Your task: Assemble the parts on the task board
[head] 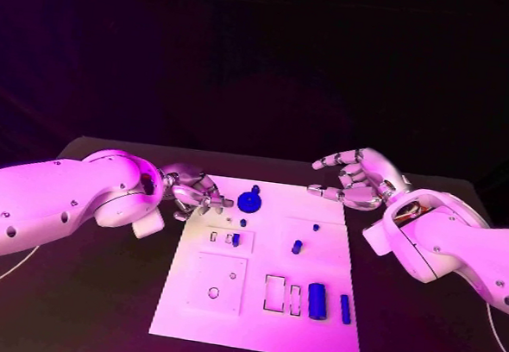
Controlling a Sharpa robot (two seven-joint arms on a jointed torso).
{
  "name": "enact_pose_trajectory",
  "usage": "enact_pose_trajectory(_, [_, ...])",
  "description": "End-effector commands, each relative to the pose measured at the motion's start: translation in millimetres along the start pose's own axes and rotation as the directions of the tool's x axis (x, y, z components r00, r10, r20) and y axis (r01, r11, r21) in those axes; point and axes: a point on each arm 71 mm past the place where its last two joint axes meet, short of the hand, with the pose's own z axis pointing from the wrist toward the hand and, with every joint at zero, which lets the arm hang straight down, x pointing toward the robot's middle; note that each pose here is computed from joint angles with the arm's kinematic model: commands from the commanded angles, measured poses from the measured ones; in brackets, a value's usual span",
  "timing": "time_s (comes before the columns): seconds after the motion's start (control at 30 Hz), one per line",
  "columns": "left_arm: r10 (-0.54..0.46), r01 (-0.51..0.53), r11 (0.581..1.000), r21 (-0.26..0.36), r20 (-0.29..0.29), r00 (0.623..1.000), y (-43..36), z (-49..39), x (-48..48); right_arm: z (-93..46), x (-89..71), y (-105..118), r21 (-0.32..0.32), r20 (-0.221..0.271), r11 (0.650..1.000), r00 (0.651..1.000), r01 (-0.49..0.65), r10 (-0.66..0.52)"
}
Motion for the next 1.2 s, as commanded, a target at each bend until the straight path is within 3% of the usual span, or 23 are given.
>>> enact_pose_trajectory(0.03, [0.179,-0.192,0.968,-0.161,-0.087,0.98,4.9,4.4,6.0,0.6,-3.5,-4.4,0.024,-0.003,0.998,0.999,-0.054,0.054])
enact_pose_trajectory(0.33, [0.274,-0.294,0.934,-0.205,-0.121,0.954,-10.7,21.2,11.7,2.8,-9.3,-12.2,0.061,0.013,0.997,0.999,-0.05,0.05])
enact_pose_trajectory(0.73, [0.298,-0.323,0.926,-0.198,-0.145,0.944,-25.1,35.0,20.8,5.5,-11.3,-17.1,0.095,0.029,0.994,0.999,-0.047,0.045])
enact_pose_trajectory(1.2, [0.308,-0.345,0.919,-0.189,-0.198,0.93,-33.2,49.1,35.8,7.9,-10.4,-18.8,0.107,0.024,0.993,0.999,-0.043,0.041])
